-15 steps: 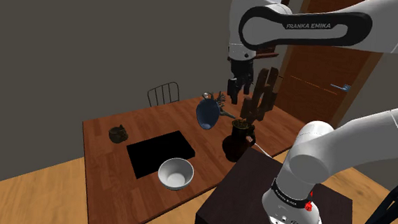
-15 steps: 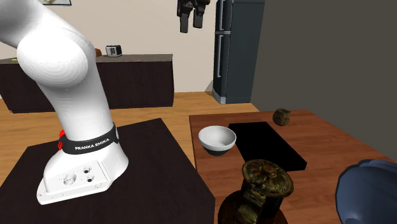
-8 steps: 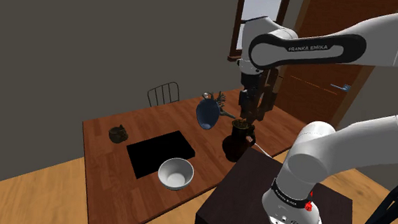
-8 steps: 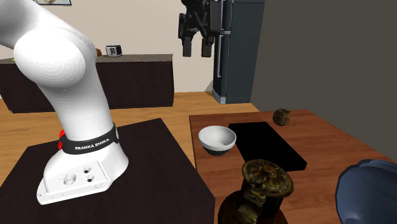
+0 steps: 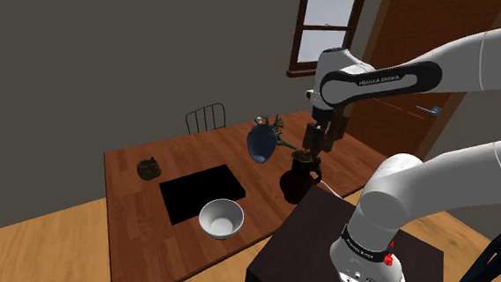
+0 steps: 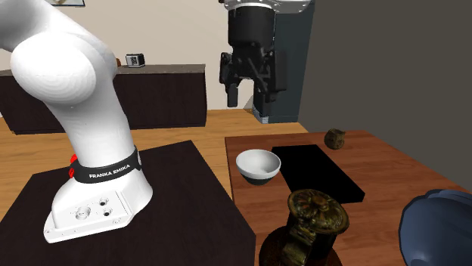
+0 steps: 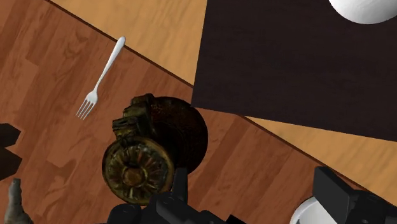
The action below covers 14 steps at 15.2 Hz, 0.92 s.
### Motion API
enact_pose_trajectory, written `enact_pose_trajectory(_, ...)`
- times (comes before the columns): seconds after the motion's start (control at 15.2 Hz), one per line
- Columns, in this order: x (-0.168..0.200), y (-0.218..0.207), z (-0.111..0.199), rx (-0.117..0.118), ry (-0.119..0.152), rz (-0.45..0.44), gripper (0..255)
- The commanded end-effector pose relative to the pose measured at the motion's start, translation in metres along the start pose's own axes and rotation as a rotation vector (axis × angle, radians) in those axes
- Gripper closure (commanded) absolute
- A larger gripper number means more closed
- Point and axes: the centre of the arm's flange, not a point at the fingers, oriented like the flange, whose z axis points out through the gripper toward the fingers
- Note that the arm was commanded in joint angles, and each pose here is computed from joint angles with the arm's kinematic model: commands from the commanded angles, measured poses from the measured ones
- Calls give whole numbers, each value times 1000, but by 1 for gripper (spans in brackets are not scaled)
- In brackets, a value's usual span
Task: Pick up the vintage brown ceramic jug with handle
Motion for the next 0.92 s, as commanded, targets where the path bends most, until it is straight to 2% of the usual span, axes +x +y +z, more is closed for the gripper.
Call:
enact_pose_trajectory(0.0,-3,19,24,0,10,-31,0)
enact_pose_trajectory(0.86,-6,134,154,12,66,-219,0)
